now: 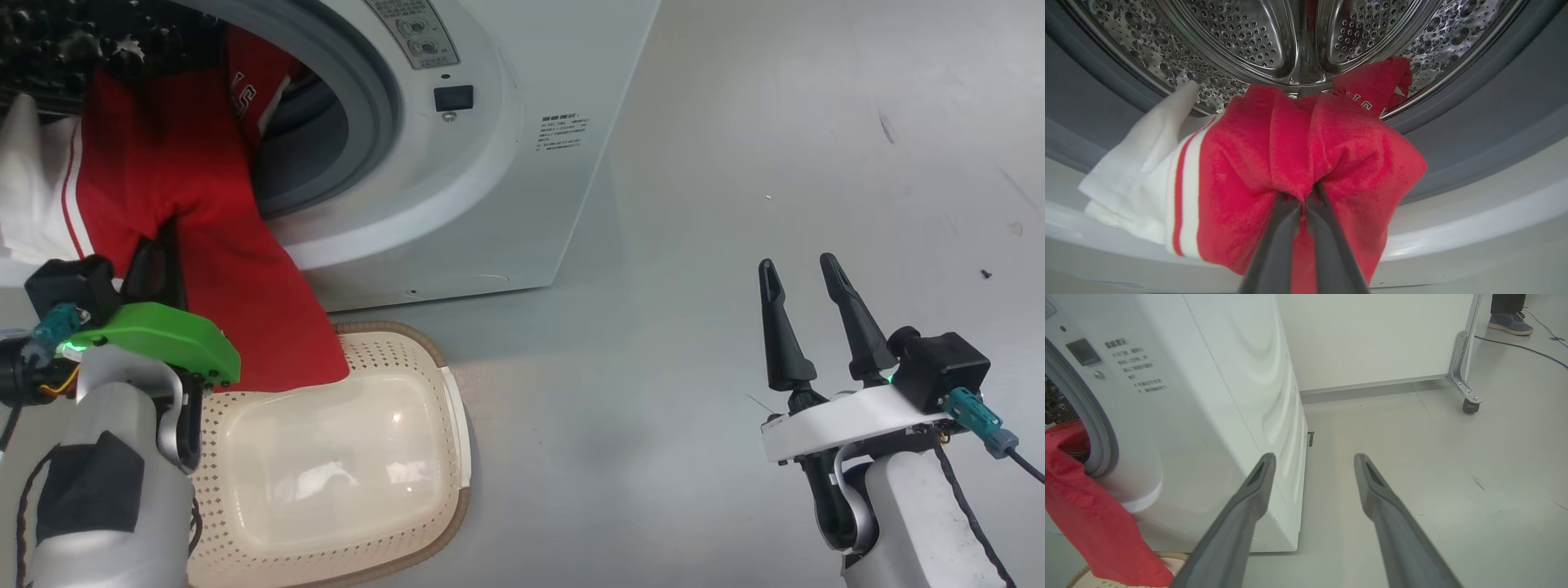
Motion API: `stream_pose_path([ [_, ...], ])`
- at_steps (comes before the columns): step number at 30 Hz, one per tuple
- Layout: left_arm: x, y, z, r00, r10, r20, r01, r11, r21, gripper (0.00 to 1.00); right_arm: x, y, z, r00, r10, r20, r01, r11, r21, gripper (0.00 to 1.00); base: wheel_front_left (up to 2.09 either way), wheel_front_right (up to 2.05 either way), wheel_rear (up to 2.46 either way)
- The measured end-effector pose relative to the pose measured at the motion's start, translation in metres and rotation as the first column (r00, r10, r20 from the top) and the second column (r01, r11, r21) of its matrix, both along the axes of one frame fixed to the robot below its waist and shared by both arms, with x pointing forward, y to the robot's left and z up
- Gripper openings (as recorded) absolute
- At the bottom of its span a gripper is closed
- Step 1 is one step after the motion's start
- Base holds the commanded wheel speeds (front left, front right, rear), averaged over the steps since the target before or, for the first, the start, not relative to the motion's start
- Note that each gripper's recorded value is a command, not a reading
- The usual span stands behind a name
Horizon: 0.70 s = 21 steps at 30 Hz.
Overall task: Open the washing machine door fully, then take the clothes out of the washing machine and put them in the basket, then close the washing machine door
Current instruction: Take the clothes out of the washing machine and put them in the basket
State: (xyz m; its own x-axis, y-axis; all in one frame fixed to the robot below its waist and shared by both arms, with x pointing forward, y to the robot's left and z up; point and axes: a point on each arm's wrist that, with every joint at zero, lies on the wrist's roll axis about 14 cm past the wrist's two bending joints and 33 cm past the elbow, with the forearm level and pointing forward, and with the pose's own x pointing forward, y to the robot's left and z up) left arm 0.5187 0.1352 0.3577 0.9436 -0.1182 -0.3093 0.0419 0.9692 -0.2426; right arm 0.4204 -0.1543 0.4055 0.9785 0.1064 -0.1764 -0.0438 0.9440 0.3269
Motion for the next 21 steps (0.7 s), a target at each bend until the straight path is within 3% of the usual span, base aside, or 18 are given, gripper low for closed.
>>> stream_pose_path([
  [8, -0.019, 0.013, 0.021, 0.997, -0.023, 0.068, 0.019, 0.998, 0.060, 0.00, -0.004, 0.007, 0.007, 1.000, 0.021, 0.016, -0.021, 1.000, 0.001, 1.00, 0.00, 0.00, 0.00],
  [15, -0.015, 0.015, 0.066, 0.978, -0.050, 0.204, 0.031, 0.995, 0.093, 0.00, -0.008, 0.013, 0.010, 0.999, 0.041, 0.020, -0.041, 0.999, 0.006, 1.00, 0.00, 0.00, 0.00],
  [21, -0.010, 0.021, 0.127, 0.923, -0.052, 0.381, 0.010, 0.994, 0.112, 0.00, -0.005, 0.017, 0.014, 0.998, 0.053, 0.034, -0.053, 0.999, 0.009, 1.00, 0.00, 0.00, 0.00],
])
